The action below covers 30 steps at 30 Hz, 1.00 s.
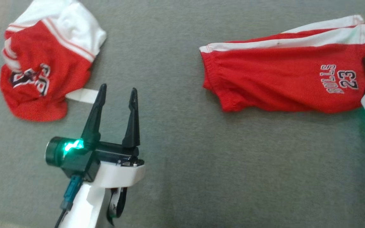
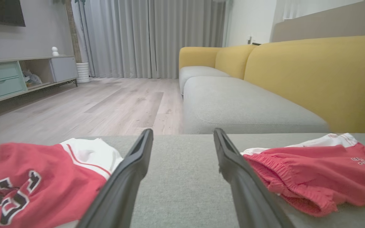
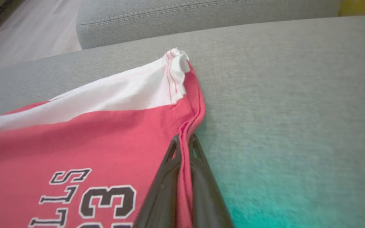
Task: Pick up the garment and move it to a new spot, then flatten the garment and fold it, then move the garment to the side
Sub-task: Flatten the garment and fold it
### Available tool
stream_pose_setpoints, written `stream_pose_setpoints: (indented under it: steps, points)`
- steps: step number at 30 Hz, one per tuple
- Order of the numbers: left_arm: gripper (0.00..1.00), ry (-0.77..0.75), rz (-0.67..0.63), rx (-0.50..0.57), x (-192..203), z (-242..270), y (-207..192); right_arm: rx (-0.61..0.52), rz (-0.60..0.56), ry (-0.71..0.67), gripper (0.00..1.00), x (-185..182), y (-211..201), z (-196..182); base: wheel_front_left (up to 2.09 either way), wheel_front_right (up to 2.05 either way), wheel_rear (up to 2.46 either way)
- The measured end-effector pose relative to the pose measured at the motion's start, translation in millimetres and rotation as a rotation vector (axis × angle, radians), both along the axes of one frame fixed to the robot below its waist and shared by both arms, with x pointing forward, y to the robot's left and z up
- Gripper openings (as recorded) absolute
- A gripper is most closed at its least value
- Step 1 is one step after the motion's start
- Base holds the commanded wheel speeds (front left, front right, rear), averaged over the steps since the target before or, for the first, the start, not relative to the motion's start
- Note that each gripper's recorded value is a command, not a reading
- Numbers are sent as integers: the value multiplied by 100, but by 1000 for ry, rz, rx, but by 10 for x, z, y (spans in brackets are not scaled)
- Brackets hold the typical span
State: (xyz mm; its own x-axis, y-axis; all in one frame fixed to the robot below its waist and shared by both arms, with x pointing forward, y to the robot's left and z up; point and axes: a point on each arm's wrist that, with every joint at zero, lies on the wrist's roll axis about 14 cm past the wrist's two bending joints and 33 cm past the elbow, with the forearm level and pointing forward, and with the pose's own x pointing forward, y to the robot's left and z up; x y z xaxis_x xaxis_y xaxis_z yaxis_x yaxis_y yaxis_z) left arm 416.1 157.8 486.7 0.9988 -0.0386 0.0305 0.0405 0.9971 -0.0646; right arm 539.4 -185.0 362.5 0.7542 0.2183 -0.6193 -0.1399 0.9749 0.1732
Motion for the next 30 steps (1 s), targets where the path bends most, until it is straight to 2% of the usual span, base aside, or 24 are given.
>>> stream_pose_setpoints:
  steps: [5,10,13,18,23,26,27,30]
  points:
    - [100,-12,-78,-9,62,2,-213,-61,-77,-22,0,-246,-518,105,0,0,0]
    - [100,-23,-164,-20,154,-7,-470,-236,-140,-75,0,-408,-1258,362,0,0,0]
    - [100,-19,-200,-30,198,-43,-575,-235,-157,-131,0,-382,-1320,508,0,0,0]
    - [100,-9,-232,-35,206,-80,-662,-205,-76,-292,0,-207,-965,936,0,0,0]
    - [100,-23,-234,-31,159,-6,-654,-121,58,-432,0,-161,-322,1404,0,0,0]
    - [100,-30,-228,-31,119,35,-627,-70,161,-438,0,-279,151,1452,0,0,0]
    - [100,-30,-228,-31,119,35,-627,-70,161,-438,0,-279,151,1452,0,0,0]
    - [100,-27,-206,-39,68,48,-571,-14,265,-403,0,-443,657,1357,0,0,0]
